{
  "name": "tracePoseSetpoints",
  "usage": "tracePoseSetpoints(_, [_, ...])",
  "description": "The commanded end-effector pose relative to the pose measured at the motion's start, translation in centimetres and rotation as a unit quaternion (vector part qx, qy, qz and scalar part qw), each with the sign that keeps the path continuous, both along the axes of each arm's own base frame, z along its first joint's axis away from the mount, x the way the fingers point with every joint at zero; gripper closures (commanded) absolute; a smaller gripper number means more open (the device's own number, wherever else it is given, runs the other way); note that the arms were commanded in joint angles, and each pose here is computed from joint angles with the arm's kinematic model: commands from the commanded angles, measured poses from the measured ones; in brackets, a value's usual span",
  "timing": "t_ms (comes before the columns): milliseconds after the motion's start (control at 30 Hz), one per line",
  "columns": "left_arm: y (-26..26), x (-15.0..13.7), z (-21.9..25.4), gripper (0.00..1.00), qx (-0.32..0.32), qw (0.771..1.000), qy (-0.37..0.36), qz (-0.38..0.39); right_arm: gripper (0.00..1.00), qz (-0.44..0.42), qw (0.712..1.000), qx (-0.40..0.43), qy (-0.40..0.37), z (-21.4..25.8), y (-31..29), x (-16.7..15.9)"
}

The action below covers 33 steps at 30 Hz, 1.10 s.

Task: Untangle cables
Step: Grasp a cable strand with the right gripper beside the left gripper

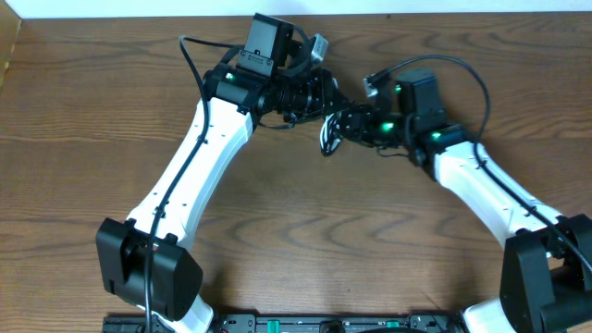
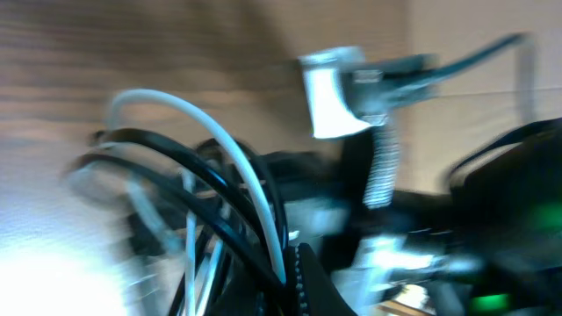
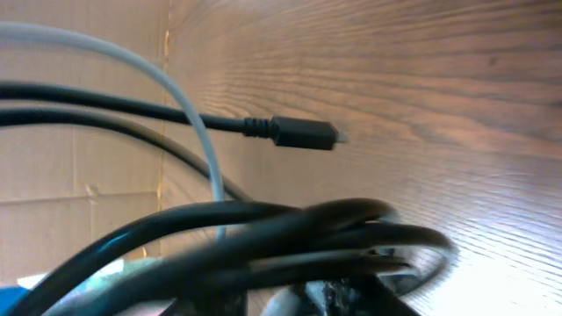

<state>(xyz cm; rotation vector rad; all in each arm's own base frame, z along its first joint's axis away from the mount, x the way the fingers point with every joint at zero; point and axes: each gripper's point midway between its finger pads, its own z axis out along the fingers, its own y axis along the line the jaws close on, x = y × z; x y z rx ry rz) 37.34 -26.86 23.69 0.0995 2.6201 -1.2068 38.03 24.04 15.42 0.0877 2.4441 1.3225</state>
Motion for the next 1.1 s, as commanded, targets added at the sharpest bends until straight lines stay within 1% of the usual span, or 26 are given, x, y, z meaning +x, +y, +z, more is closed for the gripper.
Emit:
tracePoseSetpoints(0, [2.6, 1.6, -1.5, 0.92, 0.1, 0.991, -0.087, -0.011, 0.7, 0.042, 0.999, 0.026, -0.011, 1.0, -0.5, -0.4])
tracePoseSetpoints(67, [3.2, 1.7, -2.0, 0.92, 0.129, 0.985, -0.109, -0.025, 0.69, 0.057, 0.997, 0.047, -0.01, 1.6, -0.6, -0.7])
tracePoseSetpoints(133, [3.5, 1.7, -2.4, 0.93, 0.152, 0.976, -0.143, -0.061, 0.68, 0.072, 0.995, 0.069, -0.019, 2.6, -0.6, -0.9])
tracePoseSetpoints(267, [3.7, 1.2, -2.7, 0.92, 0.173, 0.961, -0.181, -0.119, 0.66, 0.106, 0.987, 0.106, -0.056, 4.7, -0.4, -1.0])
tracePoseSetpoints(367, [3.5, 0.3, -2.9, 0.92, 0.169, 0.954, -0.19, -0.157, 0.64, 0.136, 0.979, 0.106, -0.111, 5.4, -0.1, -1.1])
tracePoseSetpoints(433, [3.5, -0.6, -2.8, 0.93, 0.149, 0.955, -0.182, -0.18, 0.61, 0.158, 0.969, 0.086, -0.172, 5.4, -0.4, -1.0])
tracePoseSetpoints(467, [3.6, -0.9, -2.9, 0.93, 0.142, 0.958, -0.173, -0.182, 0.58, 0.166, 0.964, 0.077, -0.193, 5.3, -0.5, -0.9])
tracePoseSetpoints(500, [3.8, -1.3, -2.9, 0.93, 0.133, 0.961, -0.161, -0.183, 0.52, 0.178, 0.956, 0.064, -0.223, 5.2, -0.7, -0.9])
tracePoseSetpoints(567, [4.1, -2.1, -2.6, 0.93, 0.105, 0.967, -0.137, -0.186, 0.36, 0.194, 0.944, 0.044, -0.265, 4.9, -1.1, -0.8])
tracePoseSetpoints(667, [4.4, -3.2, -1.5, 0.93, 0.039, 0.976, -0.102, -0.187, 0.24, 0.209, 0.93, 0.026, -0.301, 4.6, -1.5, -0.8])
tracePoseSetpoints(733, [4.6, -3.8, -0.3, 0.93, -0.016, 0.979, -0.084, -0.185, 0.24, 0.227, 0.917, 0.027, -0.326, 4.8, -1.4, -1.2])
tracePoseSetpoints(767, [4.6, -4.0, 0.5, 0.93, -0.045, 0.979, -0.078, -0.184, 0.24, 0.245, 0.905, 0.034, -0.346, 5.1, -1.0, -1.8])
tracePoseSetpoints(900, [4.3, -4.5, 2.7, 0.92, -0.12, 0.973, -0.064, -0.185, 0.24, 0.278, 0.883, 0.044, -0.375, 5.3, 0.1, -2.9])
tracePoseSetpoints(967, [4.0, -4.8, 3.1, 0.93, -0.136, 0.972, -0.051, -0.183, 0.26, 0.291, 0.874, 0.043, -0.388, 5.3, 0.8, -3.4])
tracePoseSetpoints(1067, [3.7, -5.0, 3.2, 0.93, -0.138, 0.973, -0.036, -0.179, 0.26, 0.301, 0.869, 0.047, -0.391, 5.4, 1.6, -3.9])
